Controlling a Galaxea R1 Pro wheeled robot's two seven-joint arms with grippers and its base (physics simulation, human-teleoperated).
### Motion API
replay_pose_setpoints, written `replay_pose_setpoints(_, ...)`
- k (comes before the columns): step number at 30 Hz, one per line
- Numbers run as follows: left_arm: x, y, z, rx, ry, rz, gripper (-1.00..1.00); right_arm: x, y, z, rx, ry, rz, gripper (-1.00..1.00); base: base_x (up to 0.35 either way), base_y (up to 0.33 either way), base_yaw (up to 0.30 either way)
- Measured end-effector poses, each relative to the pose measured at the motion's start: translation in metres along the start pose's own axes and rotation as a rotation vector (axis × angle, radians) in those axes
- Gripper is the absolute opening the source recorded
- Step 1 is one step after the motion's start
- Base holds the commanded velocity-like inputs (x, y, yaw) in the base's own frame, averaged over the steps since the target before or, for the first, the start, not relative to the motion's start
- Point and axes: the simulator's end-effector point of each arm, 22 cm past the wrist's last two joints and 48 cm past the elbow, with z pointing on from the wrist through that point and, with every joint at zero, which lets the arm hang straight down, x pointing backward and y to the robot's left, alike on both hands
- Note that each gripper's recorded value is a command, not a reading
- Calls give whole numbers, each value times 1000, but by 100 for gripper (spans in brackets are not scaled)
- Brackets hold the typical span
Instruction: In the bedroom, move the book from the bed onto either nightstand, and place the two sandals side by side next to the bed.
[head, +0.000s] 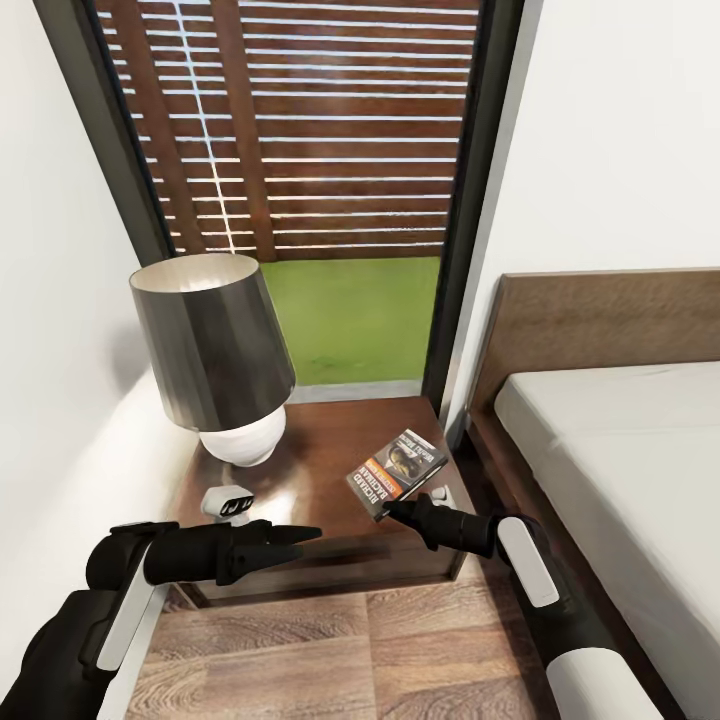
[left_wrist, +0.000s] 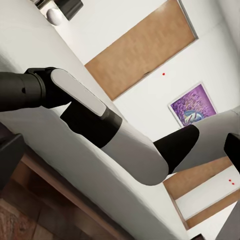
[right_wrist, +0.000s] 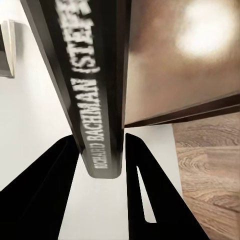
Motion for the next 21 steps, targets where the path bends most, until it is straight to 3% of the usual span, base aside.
replay_pose_setpoints(15, 21, 18, -4, -3, 1, 1, 100, 9, -26, 8, 3, 1, -2, -100, 0, 0, 0)
replay_pose_setpoints(21, 21, 17, -4, 0, 0, 1, 100, 9, -25, 7, 2, 1, -1, -100, 0, 0, 0)
